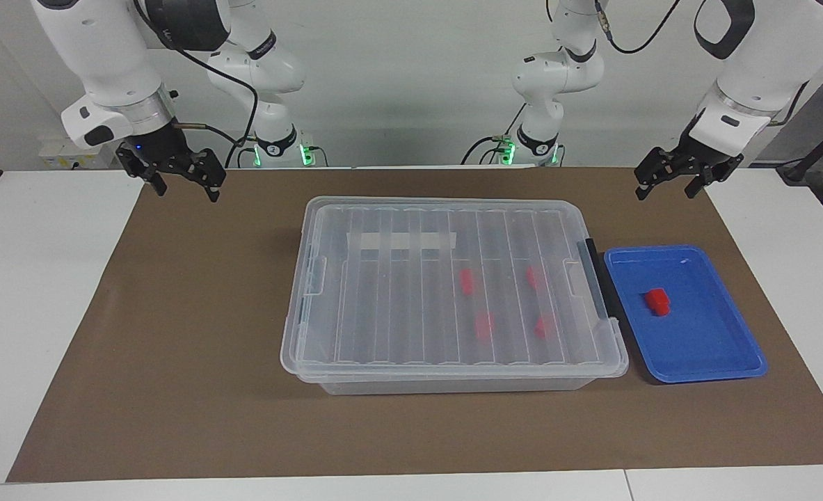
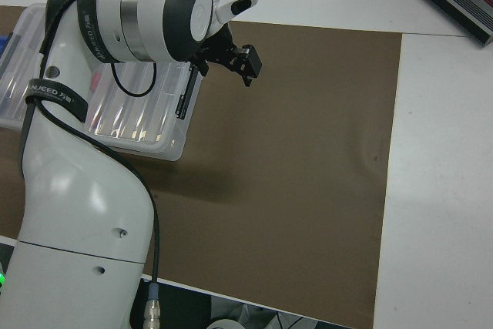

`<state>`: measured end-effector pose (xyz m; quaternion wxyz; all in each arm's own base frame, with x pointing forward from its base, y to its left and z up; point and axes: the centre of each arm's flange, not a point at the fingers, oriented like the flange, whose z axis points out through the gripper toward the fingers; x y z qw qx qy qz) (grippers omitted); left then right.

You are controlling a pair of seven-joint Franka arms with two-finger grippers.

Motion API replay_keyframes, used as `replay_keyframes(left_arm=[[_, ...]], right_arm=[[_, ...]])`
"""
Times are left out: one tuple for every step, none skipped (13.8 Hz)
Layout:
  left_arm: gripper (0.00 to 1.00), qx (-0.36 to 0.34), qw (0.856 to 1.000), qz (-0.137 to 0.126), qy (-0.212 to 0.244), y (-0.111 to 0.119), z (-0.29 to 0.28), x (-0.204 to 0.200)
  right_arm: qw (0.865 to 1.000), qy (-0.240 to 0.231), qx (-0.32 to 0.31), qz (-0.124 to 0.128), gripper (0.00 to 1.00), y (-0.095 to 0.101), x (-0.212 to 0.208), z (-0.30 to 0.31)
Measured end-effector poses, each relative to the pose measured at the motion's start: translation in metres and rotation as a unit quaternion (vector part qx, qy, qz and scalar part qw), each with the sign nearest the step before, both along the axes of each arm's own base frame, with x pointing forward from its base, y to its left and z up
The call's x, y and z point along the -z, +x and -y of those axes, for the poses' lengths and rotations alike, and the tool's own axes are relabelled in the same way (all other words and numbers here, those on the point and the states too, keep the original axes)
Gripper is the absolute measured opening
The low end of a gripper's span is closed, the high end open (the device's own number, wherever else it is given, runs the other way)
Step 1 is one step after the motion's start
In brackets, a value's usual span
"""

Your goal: Place red block in blue tray from box

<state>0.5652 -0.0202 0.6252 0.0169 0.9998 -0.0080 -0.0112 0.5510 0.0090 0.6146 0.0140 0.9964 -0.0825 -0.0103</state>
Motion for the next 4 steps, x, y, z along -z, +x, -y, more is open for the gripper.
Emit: replay_keyframes(left_arm=[[1.0,0.0,1.0,-0.001,0.0,-0.0009,0.0001,0.0011],[1.0,0.0,1.0,-0.002,0.001,-0.0023,0.0003,0.002],[1.0,0.0,1.0,-0.002,0.001,-0.0037,0.0007,0.0021],[1.0,0.001,1.0,-0.002,0.001,-0.0045,0.0011,0.0014]], right_arm=[[1.0,0.0,0.0,0.0,1.0,0.0,0.0,-0.0001],[1.0,0.0,0.0,0.0,1.0,0.0,-0.0001,-0.0001],[1.0,0.0,0.0,0.0,1.0,-0.0001,-0.0001,-0.0001],[1.0,0.0,0.0,0.0,1.0,-0.0001,-0.0001,-0.0001]])
